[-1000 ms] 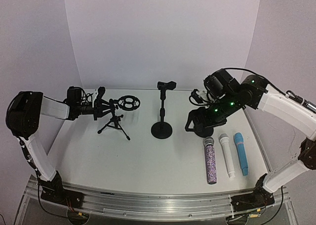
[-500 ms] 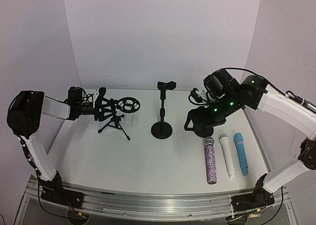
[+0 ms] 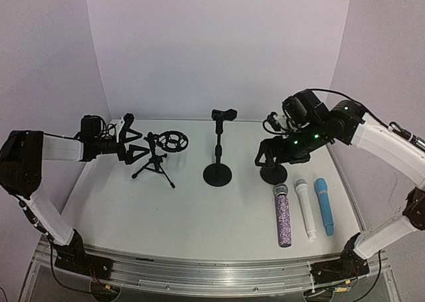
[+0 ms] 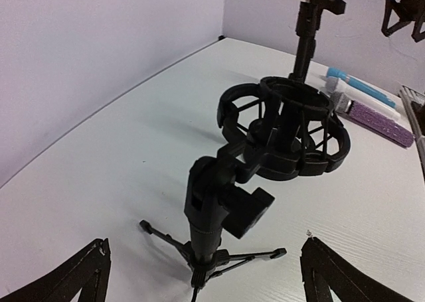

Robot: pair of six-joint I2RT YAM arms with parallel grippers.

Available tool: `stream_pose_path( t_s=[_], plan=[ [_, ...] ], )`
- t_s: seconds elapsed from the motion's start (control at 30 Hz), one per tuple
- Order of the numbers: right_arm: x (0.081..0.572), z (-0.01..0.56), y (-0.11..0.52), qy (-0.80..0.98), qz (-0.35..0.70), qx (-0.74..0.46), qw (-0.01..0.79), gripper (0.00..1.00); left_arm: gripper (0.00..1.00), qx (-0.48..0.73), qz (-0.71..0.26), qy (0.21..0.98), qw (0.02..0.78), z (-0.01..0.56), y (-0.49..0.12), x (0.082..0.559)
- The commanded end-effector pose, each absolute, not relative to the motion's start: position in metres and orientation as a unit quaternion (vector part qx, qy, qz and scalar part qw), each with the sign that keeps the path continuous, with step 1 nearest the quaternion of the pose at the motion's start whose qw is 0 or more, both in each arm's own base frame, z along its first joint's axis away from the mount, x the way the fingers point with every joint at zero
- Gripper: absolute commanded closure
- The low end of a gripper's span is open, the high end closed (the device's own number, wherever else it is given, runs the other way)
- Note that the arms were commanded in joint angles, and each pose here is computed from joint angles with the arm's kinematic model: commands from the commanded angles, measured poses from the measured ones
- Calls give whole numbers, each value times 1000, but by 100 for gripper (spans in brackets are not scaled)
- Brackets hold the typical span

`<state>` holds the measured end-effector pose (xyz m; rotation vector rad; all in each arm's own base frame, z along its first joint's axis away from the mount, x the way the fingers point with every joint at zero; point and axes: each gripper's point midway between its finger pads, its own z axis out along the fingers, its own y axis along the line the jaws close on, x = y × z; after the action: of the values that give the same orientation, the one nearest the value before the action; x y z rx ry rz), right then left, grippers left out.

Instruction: Remove the microphone from the stand

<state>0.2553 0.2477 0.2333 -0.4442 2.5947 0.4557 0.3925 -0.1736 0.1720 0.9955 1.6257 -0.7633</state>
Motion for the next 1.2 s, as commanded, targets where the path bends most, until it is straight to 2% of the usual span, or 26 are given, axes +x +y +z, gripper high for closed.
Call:
stream_pose_path(
  t_s=[0.0, 0.17, 0.37, 0.43, 0.53, 0.63, 0.73, 0.9, 1.17],
  plan=[
    [278, 236, 182, 954, 143, -31, 260, 6, 0, 360, -268, 705, 549, 208, -155, 380],
    [274, 221, 123, 956, 116, 47, 265, 6, 0, 225, -224, 784, 533, 208, -121, 371],
    [259, 176, 40, 959, 60, 120, 250, 4, 0, 100, -178, 825, 527, 193, -85, 344],
    [261, 171, 26, 951, 60, 120, 277, 4, 0, 52, -149, 838, 523, 182, -67, 339],
    [275, 180, 14, 919, 61, 93, 378, 2, 0, -9, -96, 841, 533, 170, -40, 328],
    [280, 180, 11, 885, 54, 73, 457, 2, 0, -21, -54, 839, 541, 163, -24, 320],
    [277, 171, 10, 861, 60, 75, 500, 2, 0, -13, -37, 828, 559, 166, -18, 315],
    [261, 156, -5, 834, 32, 98, 541, 2, 0, 37, -33, 822, 567, 155, -24, 309],
    [245, 141, -12, 811, 25, 112, 574, 2, 0, 33, -44, 822, 567, 142, -26, 306]
  ],
)
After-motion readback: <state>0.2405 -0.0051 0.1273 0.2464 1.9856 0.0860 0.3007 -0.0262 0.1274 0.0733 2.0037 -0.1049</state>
